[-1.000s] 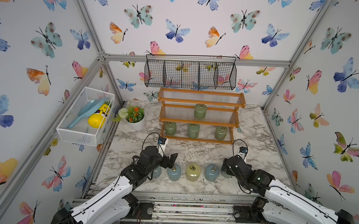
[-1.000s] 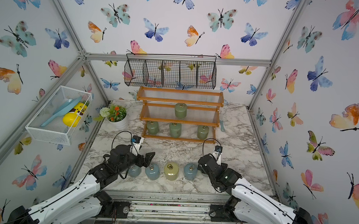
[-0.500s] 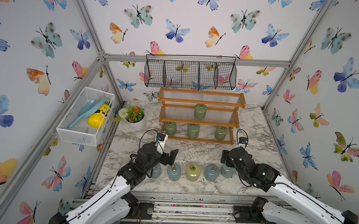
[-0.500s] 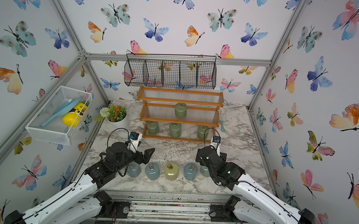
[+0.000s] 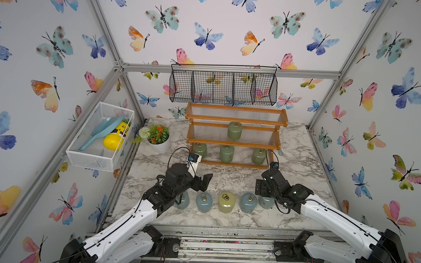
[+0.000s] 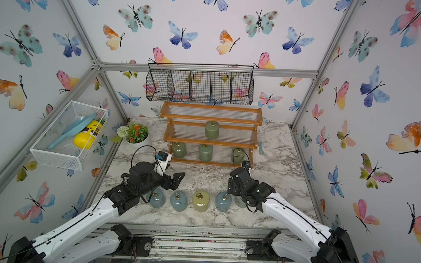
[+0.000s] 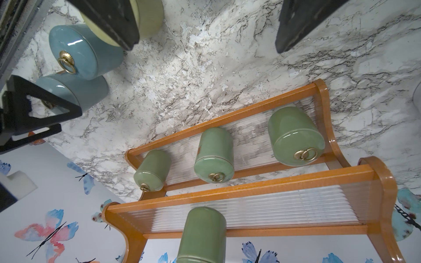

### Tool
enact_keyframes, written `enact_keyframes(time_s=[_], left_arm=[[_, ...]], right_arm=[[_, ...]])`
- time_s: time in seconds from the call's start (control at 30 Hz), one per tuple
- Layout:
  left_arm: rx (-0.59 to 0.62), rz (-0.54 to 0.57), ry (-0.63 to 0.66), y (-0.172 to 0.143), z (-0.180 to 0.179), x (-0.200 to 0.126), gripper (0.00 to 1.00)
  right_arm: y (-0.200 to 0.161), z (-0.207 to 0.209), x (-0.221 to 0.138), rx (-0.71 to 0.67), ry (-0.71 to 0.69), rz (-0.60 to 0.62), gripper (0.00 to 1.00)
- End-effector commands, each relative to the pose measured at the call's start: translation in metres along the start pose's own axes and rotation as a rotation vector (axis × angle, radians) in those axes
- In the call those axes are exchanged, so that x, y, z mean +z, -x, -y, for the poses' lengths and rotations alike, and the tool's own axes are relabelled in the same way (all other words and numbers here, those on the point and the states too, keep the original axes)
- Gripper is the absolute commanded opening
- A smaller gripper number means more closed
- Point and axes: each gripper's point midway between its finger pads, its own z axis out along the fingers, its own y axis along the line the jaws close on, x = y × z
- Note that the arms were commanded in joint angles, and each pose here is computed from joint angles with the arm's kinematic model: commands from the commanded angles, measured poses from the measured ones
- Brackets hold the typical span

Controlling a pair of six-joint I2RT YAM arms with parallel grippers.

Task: Remove the tea canisters from the shelf
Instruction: Adjust the tea canister at the center of the board.

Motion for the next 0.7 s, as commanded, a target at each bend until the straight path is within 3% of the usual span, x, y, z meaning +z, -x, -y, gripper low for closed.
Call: enact_keyframes(time_s=[0.0,0.47,0.67], left_arm=[[0.012,0.023,-0.027,0.009,0.005,-0.002,0.98],[0.007,0.017,-0.035,0.004,0.006,-0.001,0.98],[0.006,0.015,-0.04,0.004,0.007,0.0,0.98]], right_arm=[[-0.013,0.0,0.007,-0.035,0.016,-0.065,0.92],[-0.043,0.013,0.008,-0.011,-0.013,-0.17,0.78],[-0.048,0.02,0.008,0.0,-0.054,-0.202,0.76]])
